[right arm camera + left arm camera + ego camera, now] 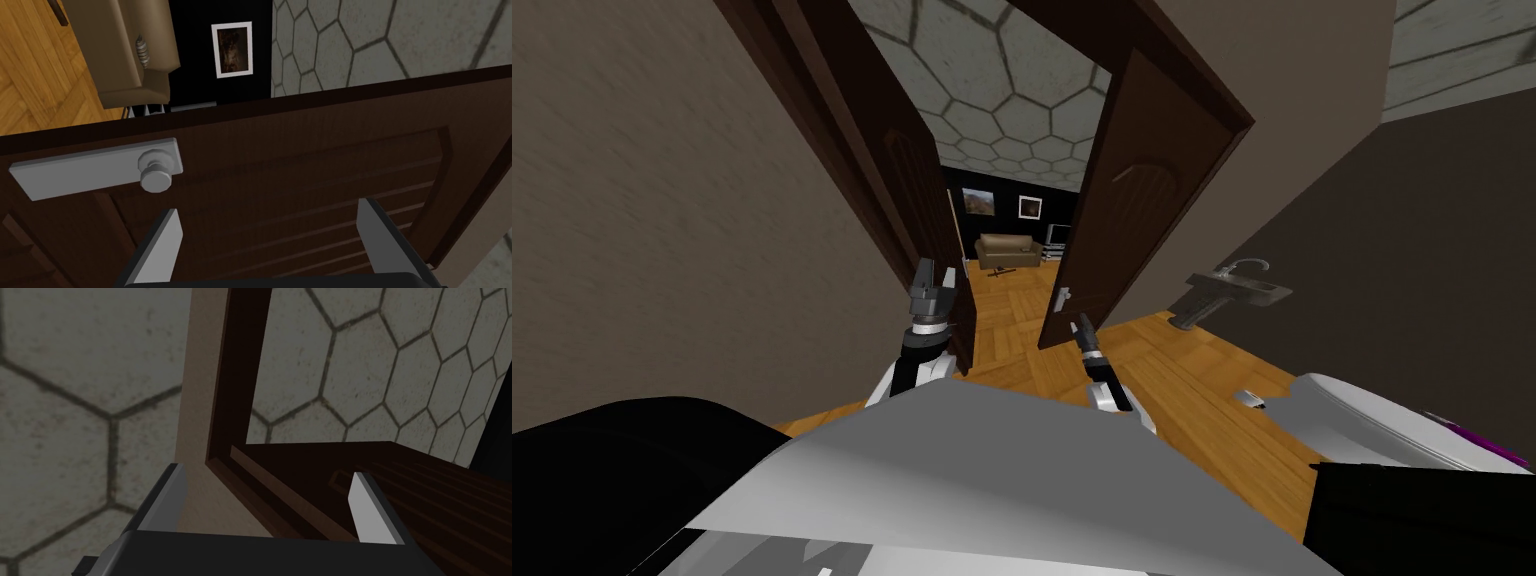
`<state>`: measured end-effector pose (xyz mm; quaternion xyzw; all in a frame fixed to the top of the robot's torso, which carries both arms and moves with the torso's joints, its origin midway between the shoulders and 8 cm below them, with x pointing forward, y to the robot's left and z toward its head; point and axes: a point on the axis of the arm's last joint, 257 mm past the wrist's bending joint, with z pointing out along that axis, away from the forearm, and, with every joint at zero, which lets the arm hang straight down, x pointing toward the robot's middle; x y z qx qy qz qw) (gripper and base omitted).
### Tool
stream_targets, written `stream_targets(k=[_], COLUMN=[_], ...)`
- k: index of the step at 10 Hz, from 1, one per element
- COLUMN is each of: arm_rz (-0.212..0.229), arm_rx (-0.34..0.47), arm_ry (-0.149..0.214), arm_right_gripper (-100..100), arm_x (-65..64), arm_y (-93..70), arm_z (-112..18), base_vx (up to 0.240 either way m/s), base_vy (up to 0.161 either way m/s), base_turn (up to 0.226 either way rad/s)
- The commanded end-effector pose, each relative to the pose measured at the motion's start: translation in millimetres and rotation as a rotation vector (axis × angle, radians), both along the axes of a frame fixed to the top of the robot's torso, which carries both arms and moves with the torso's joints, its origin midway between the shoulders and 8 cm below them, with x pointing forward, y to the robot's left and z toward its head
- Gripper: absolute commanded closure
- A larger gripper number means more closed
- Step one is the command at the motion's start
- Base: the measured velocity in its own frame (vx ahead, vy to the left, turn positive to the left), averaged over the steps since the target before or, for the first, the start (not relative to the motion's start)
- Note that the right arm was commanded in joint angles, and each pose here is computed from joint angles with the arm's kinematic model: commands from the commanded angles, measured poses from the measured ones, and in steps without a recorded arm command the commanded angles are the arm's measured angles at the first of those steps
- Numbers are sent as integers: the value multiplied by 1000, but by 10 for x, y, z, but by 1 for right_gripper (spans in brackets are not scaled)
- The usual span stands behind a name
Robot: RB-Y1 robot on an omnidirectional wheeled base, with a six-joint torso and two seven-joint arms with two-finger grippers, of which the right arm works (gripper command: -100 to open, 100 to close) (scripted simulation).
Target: Push the door open
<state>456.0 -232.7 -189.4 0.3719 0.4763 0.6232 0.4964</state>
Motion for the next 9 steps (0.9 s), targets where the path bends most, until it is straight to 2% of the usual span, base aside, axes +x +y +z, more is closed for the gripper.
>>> stream_targets(k=[1, 5, 9], arm_rz=[13, 33, 37], arm_rx=[0, -7, -20], arm_ry=[33, 104, 165], arm_right_gripper=[-100, -100, -100], arm_x=[33, 131, 211], arm_y=[-33, -166, -355], arm_z=[-152, -461, -711], base_vx=[99, 69, 71], base_vy=[-98, -86, -83], base_turn=[143, 123, 113])
